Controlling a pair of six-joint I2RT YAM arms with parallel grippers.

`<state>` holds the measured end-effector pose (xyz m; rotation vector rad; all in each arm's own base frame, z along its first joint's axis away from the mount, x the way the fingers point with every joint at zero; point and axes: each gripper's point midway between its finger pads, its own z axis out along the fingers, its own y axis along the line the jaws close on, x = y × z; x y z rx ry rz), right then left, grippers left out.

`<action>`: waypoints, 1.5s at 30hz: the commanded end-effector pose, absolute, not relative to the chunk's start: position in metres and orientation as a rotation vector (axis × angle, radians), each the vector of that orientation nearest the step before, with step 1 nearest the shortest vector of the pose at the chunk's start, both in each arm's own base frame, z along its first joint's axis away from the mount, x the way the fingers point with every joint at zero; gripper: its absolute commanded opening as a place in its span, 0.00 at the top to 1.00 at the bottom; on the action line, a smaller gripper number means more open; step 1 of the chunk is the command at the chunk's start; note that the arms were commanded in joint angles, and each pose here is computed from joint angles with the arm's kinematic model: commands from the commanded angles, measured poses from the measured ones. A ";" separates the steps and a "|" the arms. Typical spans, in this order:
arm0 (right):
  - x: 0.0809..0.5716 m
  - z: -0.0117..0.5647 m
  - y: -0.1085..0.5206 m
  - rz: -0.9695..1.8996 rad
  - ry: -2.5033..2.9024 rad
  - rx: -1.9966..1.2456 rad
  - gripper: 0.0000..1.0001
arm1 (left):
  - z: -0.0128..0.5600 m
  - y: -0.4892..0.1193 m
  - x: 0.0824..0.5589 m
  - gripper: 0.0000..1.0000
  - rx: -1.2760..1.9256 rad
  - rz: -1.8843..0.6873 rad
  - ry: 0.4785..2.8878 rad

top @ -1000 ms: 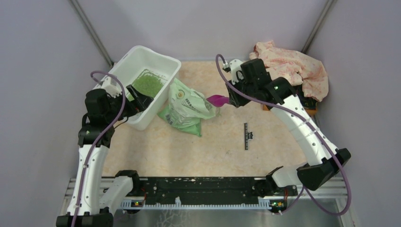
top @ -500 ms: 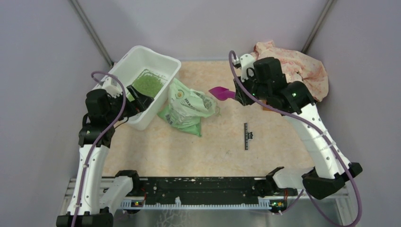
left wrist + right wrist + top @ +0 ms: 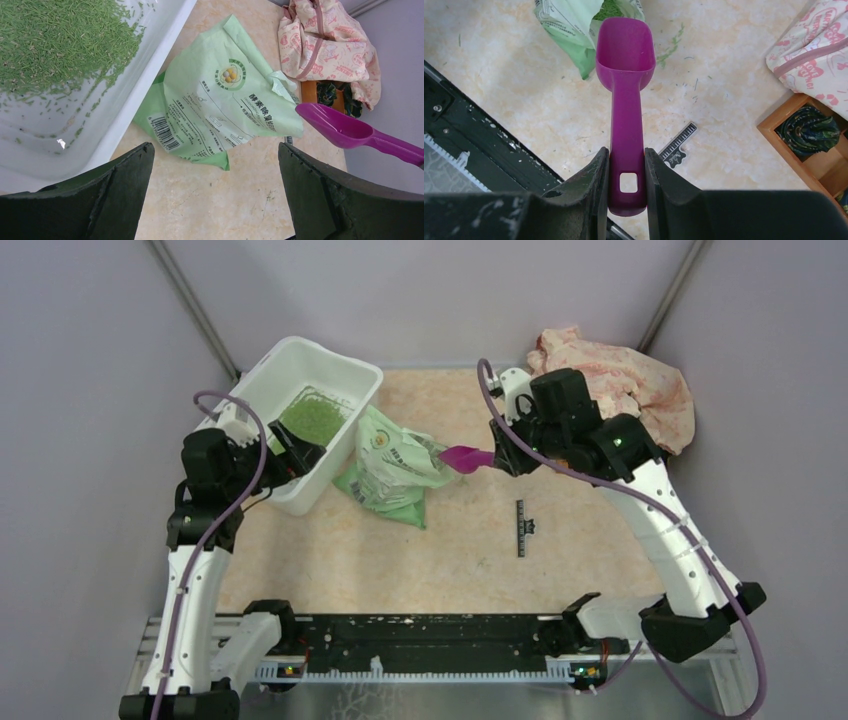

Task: Fill the litter box with clean litter
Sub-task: 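Scoop the cat litter from the cat litter bag.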

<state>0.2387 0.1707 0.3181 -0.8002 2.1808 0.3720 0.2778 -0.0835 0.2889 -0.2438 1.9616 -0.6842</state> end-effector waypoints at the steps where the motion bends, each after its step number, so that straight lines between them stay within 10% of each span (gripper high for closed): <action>1: 0.246 0.318 0.186 0.404 2.146 -0.844 1.00 | 0.294 -0.085 0.278 0.01 -0.229 -0.699 1.933; 45: 0.328 0.184 0.359 0.359 2.080 -1.583 1.00 | 0.295 -0.086 0.274 0.01 -0.255 -0.721 1.932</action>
